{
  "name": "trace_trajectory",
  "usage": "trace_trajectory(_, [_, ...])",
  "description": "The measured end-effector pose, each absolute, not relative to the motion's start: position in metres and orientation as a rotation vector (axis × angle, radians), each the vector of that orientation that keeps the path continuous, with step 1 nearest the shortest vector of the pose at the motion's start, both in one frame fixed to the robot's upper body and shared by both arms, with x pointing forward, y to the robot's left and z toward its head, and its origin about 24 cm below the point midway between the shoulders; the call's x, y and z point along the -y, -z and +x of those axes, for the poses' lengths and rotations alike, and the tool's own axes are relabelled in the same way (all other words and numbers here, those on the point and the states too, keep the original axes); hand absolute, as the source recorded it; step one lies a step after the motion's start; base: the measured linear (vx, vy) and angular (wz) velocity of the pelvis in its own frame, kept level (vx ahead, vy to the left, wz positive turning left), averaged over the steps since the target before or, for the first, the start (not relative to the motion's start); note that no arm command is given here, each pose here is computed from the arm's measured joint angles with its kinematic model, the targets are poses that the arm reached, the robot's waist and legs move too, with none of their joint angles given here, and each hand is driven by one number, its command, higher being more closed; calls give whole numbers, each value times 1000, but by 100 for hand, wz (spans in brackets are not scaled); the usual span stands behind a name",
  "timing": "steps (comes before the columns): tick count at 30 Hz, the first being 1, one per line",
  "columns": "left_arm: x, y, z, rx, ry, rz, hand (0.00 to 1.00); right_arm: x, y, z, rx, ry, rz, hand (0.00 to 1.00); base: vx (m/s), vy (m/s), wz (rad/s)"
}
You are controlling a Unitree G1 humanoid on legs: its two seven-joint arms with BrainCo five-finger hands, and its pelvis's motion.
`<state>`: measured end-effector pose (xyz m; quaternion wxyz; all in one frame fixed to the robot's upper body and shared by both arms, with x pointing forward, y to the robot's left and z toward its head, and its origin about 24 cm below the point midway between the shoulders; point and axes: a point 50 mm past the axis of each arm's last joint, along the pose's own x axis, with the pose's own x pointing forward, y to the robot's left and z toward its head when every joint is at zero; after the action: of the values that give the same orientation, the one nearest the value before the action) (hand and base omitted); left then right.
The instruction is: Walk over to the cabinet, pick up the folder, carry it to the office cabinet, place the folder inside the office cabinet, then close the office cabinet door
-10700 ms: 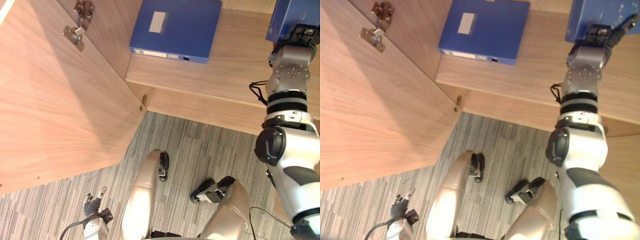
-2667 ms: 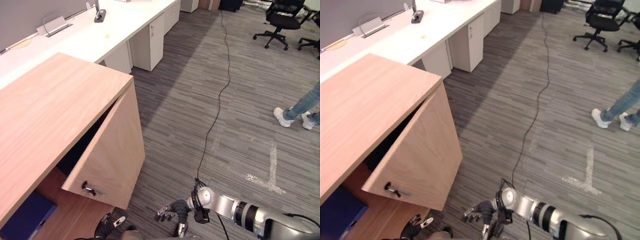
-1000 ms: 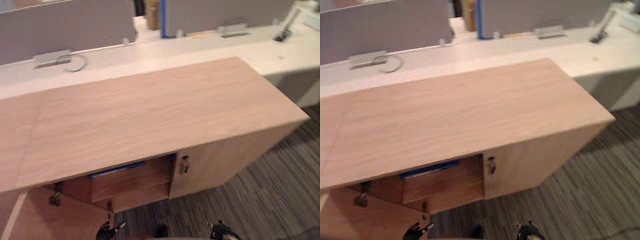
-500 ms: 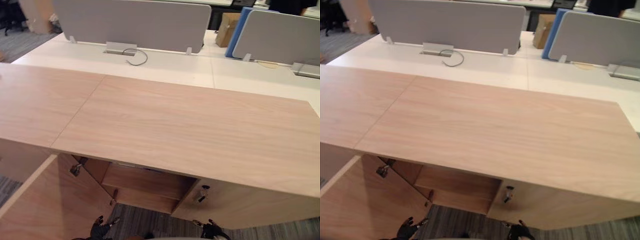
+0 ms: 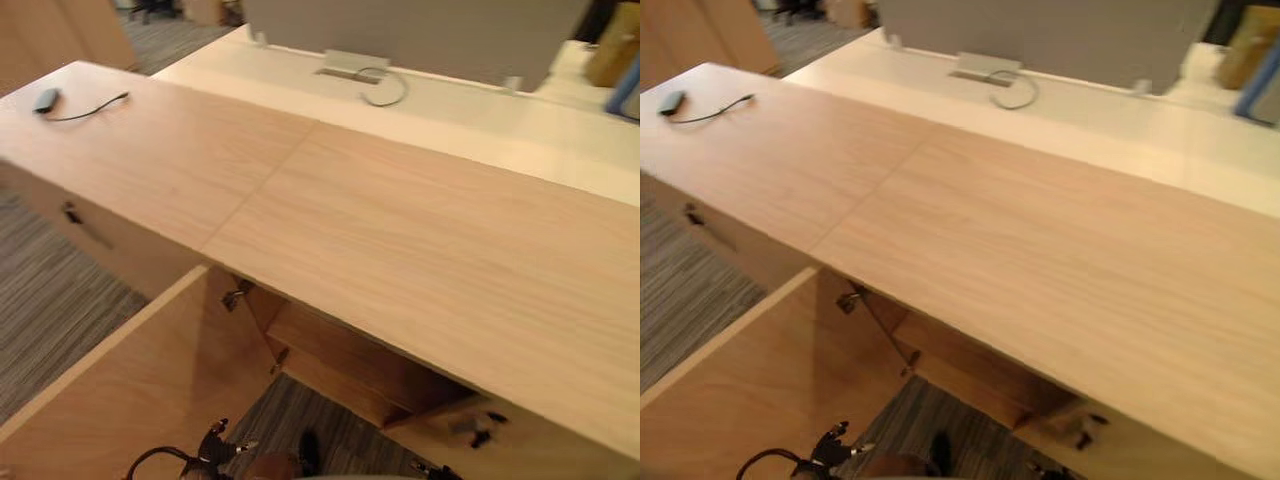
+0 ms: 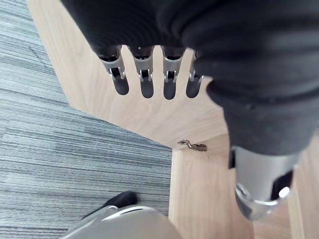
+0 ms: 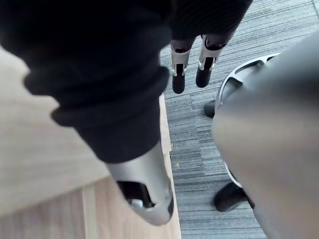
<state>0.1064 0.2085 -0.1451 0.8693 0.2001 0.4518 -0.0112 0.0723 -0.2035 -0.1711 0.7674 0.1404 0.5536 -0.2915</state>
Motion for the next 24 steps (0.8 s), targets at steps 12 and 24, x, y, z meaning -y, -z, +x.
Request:
trace_trajectory(12, [-209, 147, 102, -963, 63, 445, 0, 204, 173, 61, -1237, 704, 359, 0, 22, -78, 55])
trace_trajectory(24, [-212, 152, 78, -1020, -139, 230, 0, 209, 174, 46, -1259, 830, 462, 0, -100, -139, 23])
